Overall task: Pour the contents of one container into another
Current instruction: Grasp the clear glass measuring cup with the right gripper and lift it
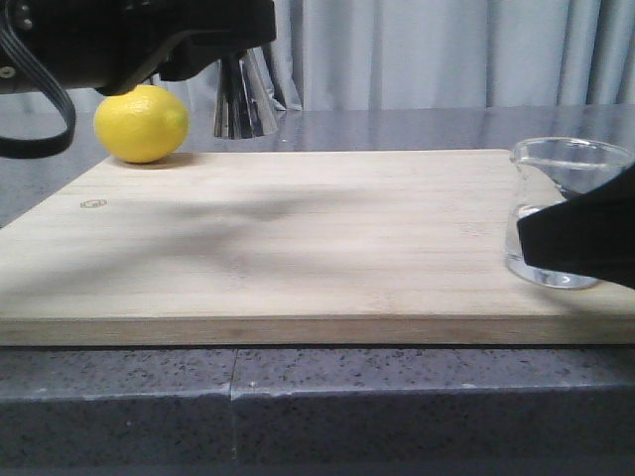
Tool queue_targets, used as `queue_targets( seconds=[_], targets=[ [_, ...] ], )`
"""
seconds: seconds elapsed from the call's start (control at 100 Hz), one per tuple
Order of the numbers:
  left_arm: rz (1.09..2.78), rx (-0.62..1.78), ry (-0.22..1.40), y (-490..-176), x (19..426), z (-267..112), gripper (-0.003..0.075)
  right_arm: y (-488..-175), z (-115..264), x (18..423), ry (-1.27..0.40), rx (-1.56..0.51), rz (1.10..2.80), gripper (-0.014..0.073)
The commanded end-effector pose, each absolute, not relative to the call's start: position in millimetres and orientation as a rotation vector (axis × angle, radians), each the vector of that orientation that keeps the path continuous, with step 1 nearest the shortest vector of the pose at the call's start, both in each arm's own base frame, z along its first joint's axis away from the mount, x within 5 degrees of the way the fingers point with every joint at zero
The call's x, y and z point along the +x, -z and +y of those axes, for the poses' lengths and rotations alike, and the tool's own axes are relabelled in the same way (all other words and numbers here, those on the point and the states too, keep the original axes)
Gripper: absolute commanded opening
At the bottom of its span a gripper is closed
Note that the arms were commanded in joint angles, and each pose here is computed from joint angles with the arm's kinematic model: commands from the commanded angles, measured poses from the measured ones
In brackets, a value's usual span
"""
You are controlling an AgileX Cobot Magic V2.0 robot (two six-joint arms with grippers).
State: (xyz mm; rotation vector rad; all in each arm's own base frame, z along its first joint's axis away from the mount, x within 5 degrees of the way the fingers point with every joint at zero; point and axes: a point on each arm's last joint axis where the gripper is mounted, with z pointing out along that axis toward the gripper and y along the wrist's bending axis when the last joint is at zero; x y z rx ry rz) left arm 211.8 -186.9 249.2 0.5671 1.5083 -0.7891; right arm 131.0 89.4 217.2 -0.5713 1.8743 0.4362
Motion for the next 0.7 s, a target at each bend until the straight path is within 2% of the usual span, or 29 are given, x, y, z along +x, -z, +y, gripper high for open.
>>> queue_targets(
  seconds=[0.0,0.57,0.69],
  targets=[
    [1.363,0.517,0.837,-277,211,-186,0.0188,-233,97,137,-0.485,-0.576,1.733,0.0489],
    [1.363,0.519,0.837,-277,211,-187,0.0188,-220,108,149,-0.503,-0.605,1.745,0.0489],
    [1.364,0.519,0.836,-277,211,-187,0.0188,-219,108,151,-0.491,-0.609,1.743,0.0459]
  ],
)
